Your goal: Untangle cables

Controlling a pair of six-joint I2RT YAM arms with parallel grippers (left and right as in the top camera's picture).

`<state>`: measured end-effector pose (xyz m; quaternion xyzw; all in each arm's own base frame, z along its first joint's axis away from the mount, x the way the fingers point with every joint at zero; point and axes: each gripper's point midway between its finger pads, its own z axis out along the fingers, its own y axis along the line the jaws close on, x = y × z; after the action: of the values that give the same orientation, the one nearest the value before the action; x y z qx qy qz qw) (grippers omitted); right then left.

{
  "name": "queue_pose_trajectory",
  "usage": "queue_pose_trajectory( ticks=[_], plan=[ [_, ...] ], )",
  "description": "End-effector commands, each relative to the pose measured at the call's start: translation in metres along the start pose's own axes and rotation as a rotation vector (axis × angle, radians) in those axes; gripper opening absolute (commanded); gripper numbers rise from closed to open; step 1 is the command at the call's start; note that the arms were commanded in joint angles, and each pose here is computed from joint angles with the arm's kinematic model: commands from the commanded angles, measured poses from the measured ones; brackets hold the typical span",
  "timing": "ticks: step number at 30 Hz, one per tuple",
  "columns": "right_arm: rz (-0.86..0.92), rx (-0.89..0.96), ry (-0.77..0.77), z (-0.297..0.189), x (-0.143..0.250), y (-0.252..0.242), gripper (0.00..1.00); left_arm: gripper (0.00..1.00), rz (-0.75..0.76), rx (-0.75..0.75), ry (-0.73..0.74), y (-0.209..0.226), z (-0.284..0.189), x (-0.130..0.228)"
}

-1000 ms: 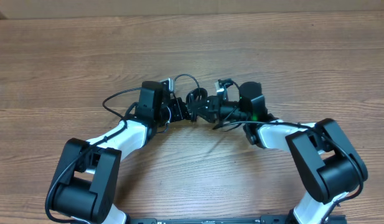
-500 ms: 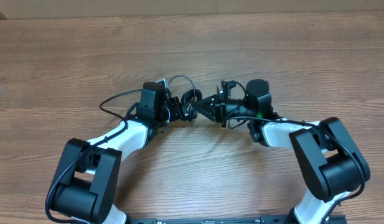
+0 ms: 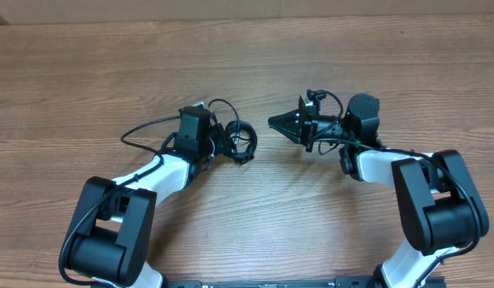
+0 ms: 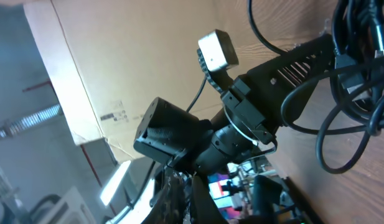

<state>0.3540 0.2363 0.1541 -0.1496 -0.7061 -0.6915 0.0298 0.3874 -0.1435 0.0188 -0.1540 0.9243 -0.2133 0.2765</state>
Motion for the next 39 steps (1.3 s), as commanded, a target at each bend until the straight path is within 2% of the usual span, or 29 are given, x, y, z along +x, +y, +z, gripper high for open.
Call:
queue_pose_trajectory(
  ticks=[1,2,3,4,7,9,21,29,37,39],
  plan=[
    [-0.090,0.006,0.051,0.005,0.011,0.003,0.06,0.04,-0.008,-0.017,-0.009,0.005,0.001,0.000],
    [-0.086,0.016,0.060,0.008,0.014,0.000,0.11,0.04,-0.008,-0.014,-0.009,0.004,0.001,0.000],
    [-0.081,0.031,0.068,0.011,0.016,-0.006,0.21,0.04,-0.007,-0.004,-0.004,0.002,0.001,0.000],
    [-0.078,0.039,0.071,0.012,0.017,-0.009,0.26,0.04,-0.007,0.003,0.000,0.001,0.001,0.001],
    [-0.069,0.091,0.078,0.017,0.020,-0.029,0.38,0.04,0.003,0.026,0.017,-0.002,0.001,0.004],
    [-0.063,0.124,0.067,0.017,0.020,-0.040,0.41,0.04,0.007,0.043,0.029,-0.005,0.001,0.006],
    [-0.016,0.271,-0.040,0.021,0.011,-0.082,0.41,0.04,0.036,0.181,0.118,-0.021,-0.004,0.015],
    [-0.028,0.324,-0.073,0.040,0.017,-0.092,0.42,0.04,0.095,0.266,0.161,-0.035,-0.008,0.023],
    [0.051,0.354,-0.179,0.045,0.007,-0.099,0.42,0.04,0.141,0.343,0.203,-0.046,-0.013,0.032],
    [0.071,0.356,-0.202,0.044,0.004,-0.099,0.46,0.05,0.150,0.353,0.208,-0.047,-0.014,0.033]
  ],
)
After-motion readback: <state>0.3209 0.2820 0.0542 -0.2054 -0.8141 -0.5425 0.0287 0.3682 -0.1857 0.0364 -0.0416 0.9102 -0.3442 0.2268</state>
